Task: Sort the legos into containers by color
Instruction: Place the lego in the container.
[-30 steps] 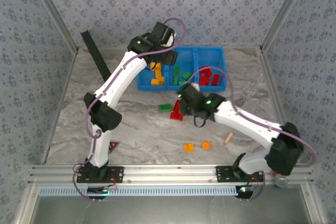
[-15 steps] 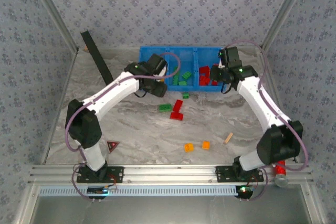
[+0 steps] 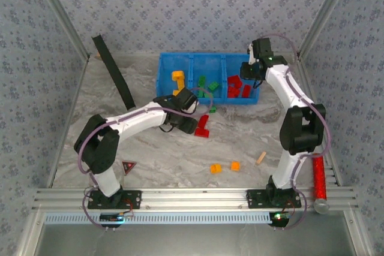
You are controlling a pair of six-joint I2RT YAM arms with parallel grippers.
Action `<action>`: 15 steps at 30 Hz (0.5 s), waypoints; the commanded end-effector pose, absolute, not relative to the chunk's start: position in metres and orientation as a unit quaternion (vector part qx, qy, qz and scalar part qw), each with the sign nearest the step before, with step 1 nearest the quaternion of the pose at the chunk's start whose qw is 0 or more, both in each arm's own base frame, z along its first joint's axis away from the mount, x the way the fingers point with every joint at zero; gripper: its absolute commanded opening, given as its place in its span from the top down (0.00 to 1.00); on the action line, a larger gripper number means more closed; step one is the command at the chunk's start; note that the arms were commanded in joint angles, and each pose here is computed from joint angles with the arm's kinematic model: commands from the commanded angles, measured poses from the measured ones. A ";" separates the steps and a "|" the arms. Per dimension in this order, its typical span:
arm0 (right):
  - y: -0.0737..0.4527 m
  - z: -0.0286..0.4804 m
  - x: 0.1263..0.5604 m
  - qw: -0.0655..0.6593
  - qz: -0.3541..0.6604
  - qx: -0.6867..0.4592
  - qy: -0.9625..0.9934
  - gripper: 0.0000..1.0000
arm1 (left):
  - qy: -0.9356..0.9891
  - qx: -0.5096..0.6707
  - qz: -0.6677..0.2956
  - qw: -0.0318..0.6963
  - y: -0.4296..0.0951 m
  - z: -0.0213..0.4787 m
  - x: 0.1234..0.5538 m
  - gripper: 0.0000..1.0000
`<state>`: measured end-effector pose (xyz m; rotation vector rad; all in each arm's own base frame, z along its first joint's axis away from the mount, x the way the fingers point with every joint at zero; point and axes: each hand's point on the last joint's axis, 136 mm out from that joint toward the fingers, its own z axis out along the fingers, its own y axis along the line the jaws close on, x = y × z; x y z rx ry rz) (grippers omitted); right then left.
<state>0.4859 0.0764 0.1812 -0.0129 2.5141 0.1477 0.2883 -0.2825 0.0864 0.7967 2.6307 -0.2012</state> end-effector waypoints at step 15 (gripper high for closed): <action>0.084 0.132 0.500 0.250 0.055 -0.031 0.966 0.51 | 0.902 0.359 -0.044 0.233 -0.288 0.051 0.325 0.32</action>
